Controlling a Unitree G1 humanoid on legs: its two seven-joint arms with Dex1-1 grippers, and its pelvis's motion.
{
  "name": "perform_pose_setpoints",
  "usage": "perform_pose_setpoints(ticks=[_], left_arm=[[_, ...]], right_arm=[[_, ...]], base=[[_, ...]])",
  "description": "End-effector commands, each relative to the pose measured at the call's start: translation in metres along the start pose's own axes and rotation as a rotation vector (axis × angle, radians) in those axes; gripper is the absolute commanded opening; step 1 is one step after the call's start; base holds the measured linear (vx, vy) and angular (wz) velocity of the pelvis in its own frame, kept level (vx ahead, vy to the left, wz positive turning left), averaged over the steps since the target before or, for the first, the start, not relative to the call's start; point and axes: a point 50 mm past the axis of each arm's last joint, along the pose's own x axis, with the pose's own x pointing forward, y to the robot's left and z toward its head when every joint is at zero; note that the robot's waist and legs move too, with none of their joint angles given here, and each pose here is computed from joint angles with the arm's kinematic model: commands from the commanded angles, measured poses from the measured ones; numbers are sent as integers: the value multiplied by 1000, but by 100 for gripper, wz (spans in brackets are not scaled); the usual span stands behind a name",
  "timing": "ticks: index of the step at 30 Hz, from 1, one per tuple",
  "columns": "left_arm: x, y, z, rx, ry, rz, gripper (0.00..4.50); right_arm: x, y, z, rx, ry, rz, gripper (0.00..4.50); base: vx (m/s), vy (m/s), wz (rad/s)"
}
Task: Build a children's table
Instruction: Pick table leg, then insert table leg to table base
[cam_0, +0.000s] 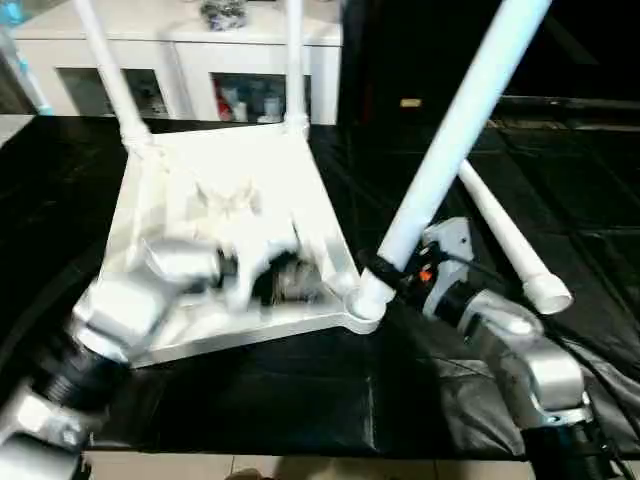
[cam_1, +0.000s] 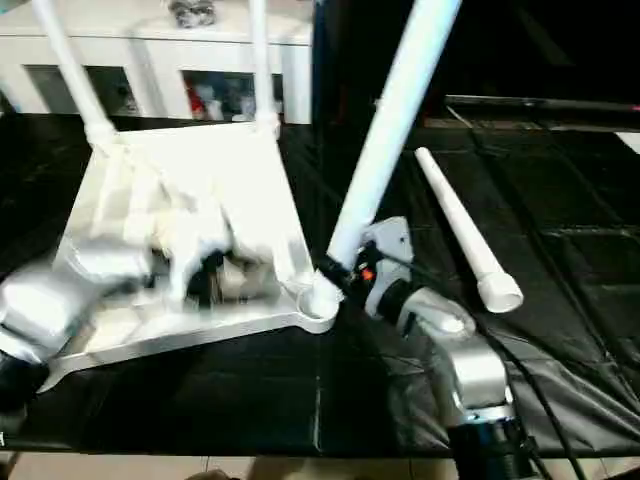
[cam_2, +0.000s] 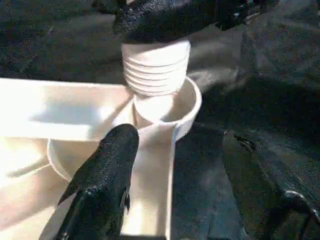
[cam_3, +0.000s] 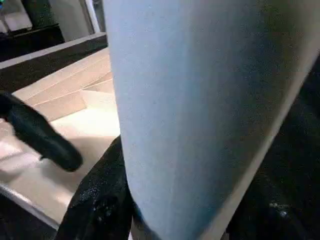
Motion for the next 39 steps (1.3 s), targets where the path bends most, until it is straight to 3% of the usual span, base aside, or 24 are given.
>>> perform_pose_setpoints(ticks=[1,9,39], left_arm=[[2,1,-4,4,29,21,303],[11,1,-28,-3,143,64,252],[18,12,-37,-42,109,63,21]], right_arm=[[0,2,10,-35,-40,1,193],[2,3,11,-52,-34,6,193],[3,4,10,-84,-7,31,193]], base=[[0,0,0],[0,0,0],[0,0,0]])
